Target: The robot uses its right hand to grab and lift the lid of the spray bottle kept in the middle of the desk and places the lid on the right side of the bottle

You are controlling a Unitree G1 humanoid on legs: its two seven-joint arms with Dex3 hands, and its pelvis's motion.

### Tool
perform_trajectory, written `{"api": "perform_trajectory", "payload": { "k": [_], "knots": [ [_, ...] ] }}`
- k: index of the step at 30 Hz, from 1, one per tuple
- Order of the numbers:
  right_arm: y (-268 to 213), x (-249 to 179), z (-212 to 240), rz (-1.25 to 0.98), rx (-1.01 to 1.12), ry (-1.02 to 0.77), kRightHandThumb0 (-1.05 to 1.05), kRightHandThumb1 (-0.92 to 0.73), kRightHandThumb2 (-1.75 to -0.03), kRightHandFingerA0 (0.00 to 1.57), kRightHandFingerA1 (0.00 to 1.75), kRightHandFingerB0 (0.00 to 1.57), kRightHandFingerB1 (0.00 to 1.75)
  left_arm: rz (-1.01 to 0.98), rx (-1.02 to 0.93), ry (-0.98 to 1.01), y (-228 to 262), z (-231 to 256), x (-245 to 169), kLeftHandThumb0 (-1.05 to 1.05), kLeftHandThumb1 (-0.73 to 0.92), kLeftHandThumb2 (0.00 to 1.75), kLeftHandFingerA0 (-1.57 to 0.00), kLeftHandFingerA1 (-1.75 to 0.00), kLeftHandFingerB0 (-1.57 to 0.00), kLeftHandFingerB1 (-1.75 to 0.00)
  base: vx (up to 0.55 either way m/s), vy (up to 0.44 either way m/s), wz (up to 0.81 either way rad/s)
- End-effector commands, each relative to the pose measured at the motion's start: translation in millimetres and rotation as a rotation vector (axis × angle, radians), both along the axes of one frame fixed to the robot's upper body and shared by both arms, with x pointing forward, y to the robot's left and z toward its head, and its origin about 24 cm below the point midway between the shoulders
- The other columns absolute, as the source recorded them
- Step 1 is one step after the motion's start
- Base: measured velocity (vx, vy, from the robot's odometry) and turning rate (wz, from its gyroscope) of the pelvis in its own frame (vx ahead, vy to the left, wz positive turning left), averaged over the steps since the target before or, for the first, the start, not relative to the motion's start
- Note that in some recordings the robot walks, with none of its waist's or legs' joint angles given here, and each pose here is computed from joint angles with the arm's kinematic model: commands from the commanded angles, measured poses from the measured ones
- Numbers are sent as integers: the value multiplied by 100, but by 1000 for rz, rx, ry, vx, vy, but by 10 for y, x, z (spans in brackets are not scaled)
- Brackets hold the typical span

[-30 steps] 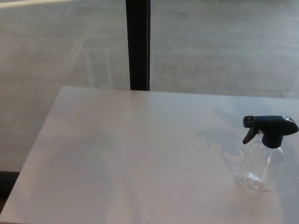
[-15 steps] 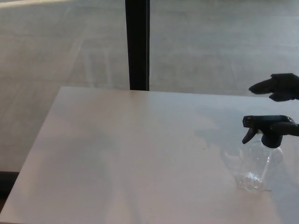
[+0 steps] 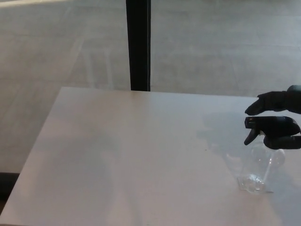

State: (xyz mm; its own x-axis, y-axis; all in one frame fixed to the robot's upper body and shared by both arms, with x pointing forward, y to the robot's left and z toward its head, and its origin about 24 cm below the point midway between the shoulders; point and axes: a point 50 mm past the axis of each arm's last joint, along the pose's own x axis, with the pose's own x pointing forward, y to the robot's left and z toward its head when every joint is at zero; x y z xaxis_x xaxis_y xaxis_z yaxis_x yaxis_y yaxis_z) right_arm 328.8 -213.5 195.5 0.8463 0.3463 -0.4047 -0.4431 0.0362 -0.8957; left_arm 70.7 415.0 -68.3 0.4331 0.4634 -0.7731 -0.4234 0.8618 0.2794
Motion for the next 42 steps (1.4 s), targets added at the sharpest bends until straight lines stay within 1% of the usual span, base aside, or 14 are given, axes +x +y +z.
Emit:
{"api": "perform_trajectory", "payload": {
  "k": [1,4,5,6,18,21,22,23,24,25,27,34,35,42],
  "knots": [
    [4,-9,74,-19,-239,-191,-59,-66,-60,82,101,44,36,-11,22,-24,51,53,-13,-83,88,66,-55,-51,-38,-40,0,0,0],
    [56,-37,55,17,-301,-335,-44,-71,-61,92,128,52,37,-1,19,-23,49,48,-16,-80,87,66,-56,-50,-38,-40,0,0,0],
    [67,-40,43,33,-302,-377,-39,-70,-63,91,137,57,39,0,19,-22,46,45,-21,-76,68,108,-50,-61,-32,-52,0,0,0],
    [69,-43,33,36,-291,-396,-40,-70,-63,91,144,59,41,10,15,-26,45,42,-20,-79,87,65,-57,-50,-40,-40,0,0,0],
    [44,-81,-106,77,-265,-524,-34,-68,-65,89,165,72,48,7,10,-16,39,29,-70,-81,87,66,-54,-52,-37,-40,0,0,0],
    [10,-96,-126,79,-197,-599,-37,-65,-59,95,169,94,54,3,20,-3,42,29,-63,-81,87,66,-57,-50,-38,-39,0,0,0],
    [6,-99,-134,78,-191,-615,-38,-64,-64,95,172,95,58,-10,24,5,40,29,-61,-79,69,109,-49,-60,-31,-52,0,0,0],
    [5,-99,-135,78,-190,-617,-38,-64,-64,95,172,95,58,-11,24,5,40,29,-61,-79,69,109,-49,-60,-31,-52,0,0,0],
    [0,-99,-149,80,-183,-626,-38,-67,-64,91,173,94,74,-5,23,3,41,29,-59,-81,87,66,-57,-49,-38,-39,0,0,0],
    [-3,-103,-162,85,-180,-636,-36,-71,-61,92,175,85,112,-3,20,-2,41,30,-58,-82,70,108,-51,-61,-33,-53,0,0,0],
    [-8,-107,-177,87,-166,-629,-35,-69,-60,92,174,91,90,-4,17,-4,38,27,-70,-85,70,108,-52,-61,-34,-53,0,0,0],
    [-83,-54,-23,-11,15,-534,-28,-68,-74,91,164,88,92,-5,26,-1,42,30,-69,-80,68,109,-51,-61,-32,-52,0,0,0],
    [-88,-49,-12,-11,27,-537,-27,-66,-77,92,158,90,90,-4,26,-2,43,31,-69,-83,87,66,-58,-50,-38,-39,0,0,0],
    [-221,1,333,-50,42,-558,-24,-68,-79,90,153,88,83,2,35,3,55,38,-70,-83,87,67,-58,-49,-39,-39,0,0,0]
  ]
}}
